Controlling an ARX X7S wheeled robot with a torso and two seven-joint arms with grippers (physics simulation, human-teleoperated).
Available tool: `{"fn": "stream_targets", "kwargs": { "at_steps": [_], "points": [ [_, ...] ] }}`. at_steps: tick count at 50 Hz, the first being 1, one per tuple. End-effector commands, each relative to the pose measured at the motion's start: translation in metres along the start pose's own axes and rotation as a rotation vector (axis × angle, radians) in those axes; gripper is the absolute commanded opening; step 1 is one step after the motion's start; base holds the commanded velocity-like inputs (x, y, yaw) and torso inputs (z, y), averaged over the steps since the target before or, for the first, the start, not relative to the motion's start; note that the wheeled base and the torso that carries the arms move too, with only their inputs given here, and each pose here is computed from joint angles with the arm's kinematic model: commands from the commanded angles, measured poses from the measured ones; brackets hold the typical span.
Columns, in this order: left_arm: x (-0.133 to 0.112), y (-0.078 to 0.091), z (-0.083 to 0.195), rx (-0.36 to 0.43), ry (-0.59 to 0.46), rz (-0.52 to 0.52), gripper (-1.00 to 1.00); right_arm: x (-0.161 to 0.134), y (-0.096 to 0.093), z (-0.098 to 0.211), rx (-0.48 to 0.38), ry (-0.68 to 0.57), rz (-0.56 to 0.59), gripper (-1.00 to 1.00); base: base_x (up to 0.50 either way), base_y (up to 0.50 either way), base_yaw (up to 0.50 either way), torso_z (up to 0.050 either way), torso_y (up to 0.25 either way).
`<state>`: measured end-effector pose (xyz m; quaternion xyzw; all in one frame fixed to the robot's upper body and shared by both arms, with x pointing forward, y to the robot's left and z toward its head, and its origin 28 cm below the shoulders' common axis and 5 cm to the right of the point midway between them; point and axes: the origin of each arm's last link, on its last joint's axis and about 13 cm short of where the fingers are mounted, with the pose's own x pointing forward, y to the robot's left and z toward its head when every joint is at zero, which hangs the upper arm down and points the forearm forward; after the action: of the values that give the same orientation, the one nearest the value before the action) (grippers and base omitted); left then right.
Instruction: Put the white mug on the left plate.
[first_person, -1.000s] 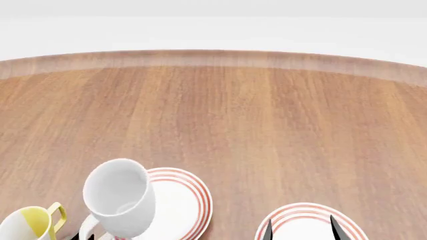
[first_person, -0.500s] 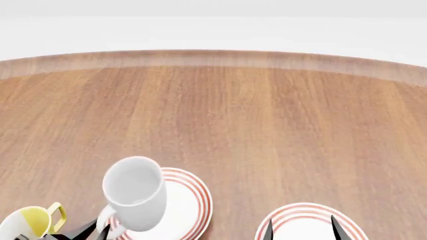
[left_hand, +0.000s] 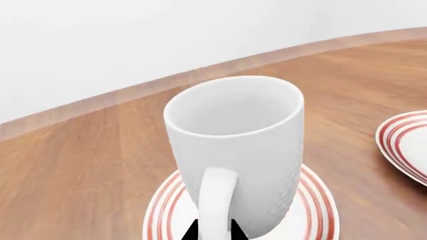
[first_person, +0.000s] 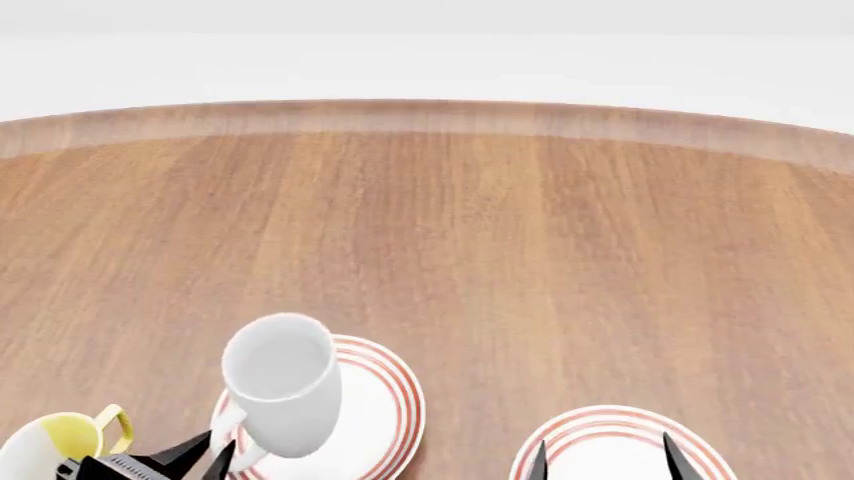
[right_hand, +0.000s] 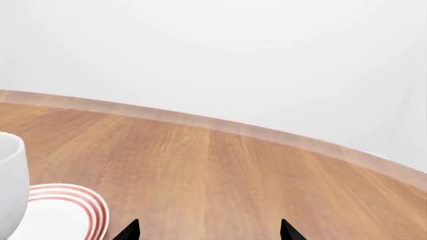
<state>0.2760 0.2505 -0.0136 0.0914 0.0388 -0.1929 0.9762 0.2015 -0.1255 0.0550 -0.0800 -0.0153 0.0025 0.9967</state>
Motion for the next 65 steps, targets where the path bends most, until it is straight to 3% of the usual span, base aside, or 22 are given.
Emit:
{"fn": "stream_targets", "kwargs": {
  "at_steps": [1,25,65],
  "points": [
    [0.013,0.002,-0.003,-0.041,0.008,0.015,-1.00,0.000,0.000,0.001,0.002,-0.001,-0.001,1.00,0.00,0.00,0.00,0.000,0.000],
    [0.031,-0.003,-0.014,-0.080,0.038,0.023,-1.00,0.000,0.000,-0.002,0.006,0.001,-0.001,1.00,0.00,0.00,0.00,0.000,0.000],
    [0.039,-0.010,-0.014,-0.112,0.070,0.040,-1.00,0.000,-0.001,0.000,0.009,-0.004,-0.003,1.00,0.00,0.00,0.00,0.000,0.000]
  ]
}}
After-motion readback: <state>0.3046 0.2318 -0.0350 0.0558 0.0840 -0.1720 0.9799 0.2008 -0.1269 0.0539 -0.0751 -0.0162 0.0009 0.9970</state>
